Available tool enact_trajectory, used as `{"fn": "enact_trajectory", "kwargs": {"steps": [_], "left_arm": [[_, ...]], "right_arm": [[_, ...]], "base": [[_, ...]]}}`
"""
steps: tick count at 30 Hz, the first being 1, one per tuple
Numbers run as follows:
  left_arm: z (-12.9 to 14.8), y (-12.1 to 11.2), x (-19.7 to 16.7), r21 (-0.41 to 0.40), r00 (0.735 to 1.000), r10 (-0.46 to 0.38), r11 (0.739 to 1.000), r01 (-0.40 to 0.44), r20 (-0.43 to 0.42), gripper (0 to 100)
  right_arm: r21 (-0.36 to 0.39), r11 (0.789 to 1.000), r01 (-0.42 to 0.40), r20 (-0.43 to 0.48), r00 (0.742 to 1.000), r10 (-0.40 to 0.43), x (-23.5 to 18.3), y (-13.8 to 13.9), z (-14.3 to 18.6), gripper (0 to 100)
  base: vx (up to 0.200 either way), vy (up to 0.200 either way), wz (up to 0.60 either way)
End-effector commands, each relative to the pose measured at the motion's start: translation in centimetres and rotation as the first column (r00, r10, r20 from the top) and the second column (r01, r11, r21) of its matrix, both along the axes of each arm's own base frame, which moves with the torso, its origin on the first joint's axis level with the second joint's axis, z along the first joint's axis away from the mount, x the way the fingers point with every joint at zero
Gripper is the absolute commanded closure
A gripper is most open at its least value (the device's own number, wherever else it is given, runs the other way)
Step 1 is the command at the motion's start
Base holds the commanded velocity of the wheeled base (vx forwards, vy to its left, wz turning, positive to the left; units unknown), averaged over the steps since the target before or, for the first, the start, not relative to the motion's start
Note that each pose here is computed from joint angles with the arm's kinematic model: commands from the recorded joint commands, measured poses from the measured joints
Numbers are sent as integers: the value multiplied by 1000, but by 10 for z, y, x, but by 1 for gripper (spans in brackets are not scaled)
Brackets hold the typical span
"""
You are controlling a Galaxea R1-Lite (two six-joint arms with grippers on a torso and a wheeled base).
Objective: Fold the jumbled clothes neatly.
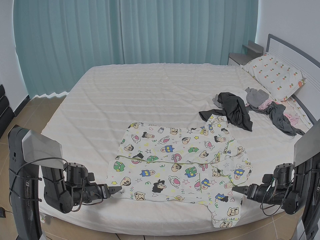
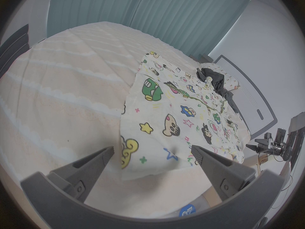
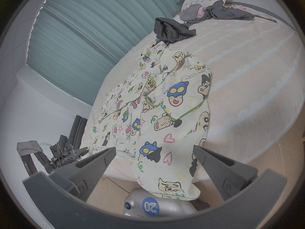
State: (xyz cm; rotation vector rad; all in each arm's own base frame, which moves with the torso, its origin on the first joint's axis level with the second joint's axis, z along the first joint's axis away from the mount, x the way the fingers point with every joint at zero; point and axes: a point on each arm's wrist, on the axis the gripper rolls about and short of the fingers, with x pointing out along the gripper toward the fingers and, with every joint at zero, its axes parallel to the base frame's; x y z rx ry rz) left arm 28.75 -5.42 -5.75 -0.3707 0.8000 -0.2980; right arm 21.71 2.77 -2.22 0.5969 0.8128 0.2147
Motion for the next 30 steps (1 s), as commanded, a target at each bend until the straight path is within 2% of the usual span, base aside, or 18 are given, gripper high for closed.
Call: {"fn": "enact_trajectory", "kwargs": {"steps": [1,5,6,17,23,26,30], "left_arm": [[-4,-5,5,-2,1000,-15,1000,15,8,0],[-4,-9,2,1,1000,-29,1000,29,-1,0],[-4,-9,1,2,1000,-30,1000,30,-4,100],[1,2,-14,15,999,-5,1000,6,-48,100],[4,5,-28,61,997,-43,997,47,-62,100],[2,12,-34,101,996,-60,993,67,-70,100],[1,17,-34,113,996,-50,992,58,-69,100]], "right_arm": [[-1,1000,-3,-19,1000,3,-4,0,-1,0],[-2,1000,-3,-24,1000,3,-4,0,-2,0],[-2,1000,-3,-26,1000,3,-4,0,-3,0],[-10,1000,-9,-47,999,8,-5,0,-8,0],[-17,1000,-6,-57,998,5,-6,0,-9,0],[-48,998,-36,-106,994,31,-11,0,-13,0],[-75,995,-66,-122,991,57,-13,-1,-16,0]], "base": [[0,0,0],[0,0,0],[0,0,0],[0,0,0],[0,0,0],[0,0,0],[0,0,0]]}}
